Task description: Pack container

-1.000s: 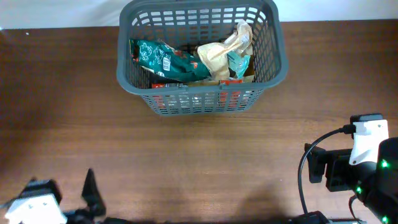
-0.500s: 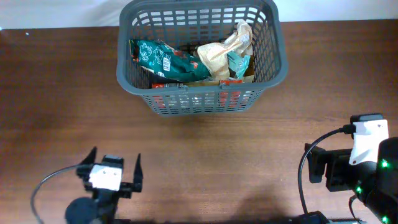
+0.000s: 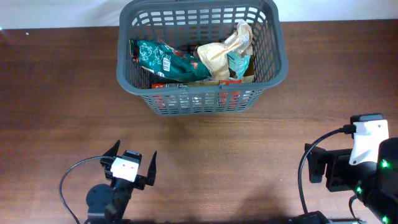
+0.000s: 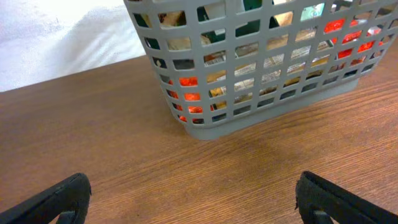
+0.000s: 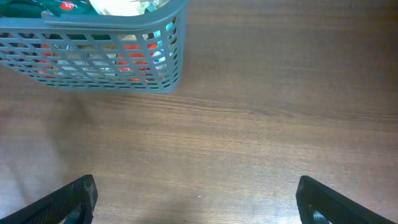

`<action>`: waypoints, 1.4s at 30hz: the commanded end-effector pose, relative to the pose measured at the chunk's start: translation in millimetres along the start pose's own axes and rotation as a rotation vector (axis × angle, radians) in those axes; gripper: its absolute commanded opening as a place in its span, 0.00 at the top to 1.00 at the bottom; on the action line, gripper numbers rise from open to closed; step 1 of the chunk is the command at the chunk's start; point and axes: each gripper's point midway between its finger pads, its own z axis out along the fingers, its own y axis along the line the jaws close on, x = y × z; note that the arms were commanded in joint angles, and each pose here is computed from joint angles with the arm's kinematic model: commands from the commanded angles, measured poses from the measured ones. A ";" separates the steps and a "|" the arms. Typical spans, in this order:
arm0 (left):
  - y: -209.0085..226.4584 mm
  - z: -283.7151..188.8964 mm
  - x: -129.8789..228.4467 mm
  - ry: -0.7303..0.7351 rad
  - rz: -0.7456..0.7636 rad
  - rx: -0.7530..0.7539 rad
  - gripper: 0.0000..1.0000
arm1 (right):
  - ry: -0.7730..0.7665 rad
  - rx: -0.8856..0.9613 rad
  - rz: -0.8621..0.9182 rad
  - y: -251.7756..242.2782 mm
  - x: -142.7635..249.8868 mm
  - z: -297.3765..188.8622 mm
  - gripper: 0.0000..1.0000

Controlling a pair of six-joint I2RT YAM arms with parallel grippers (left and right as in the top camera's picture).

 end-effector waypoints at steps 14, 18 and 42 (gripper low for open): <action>-2.1 1.1 0.7 -0.013 0.017 0.013 0.01 | -0.002 0.002 0.002 -0.6 -0.4 -0.1 0.01; -2.1 1.1 0.7 -0.013 0.017 0.013 0.01 | -0.002 0.002 0.002 -0.6 -0.4 -0.1 0.01; -2.1 1.1 0.7 -0.013 0.017 0.013 0.01 | -0.229 -0.129 -0.103 28.6 34.4 58.5 0.01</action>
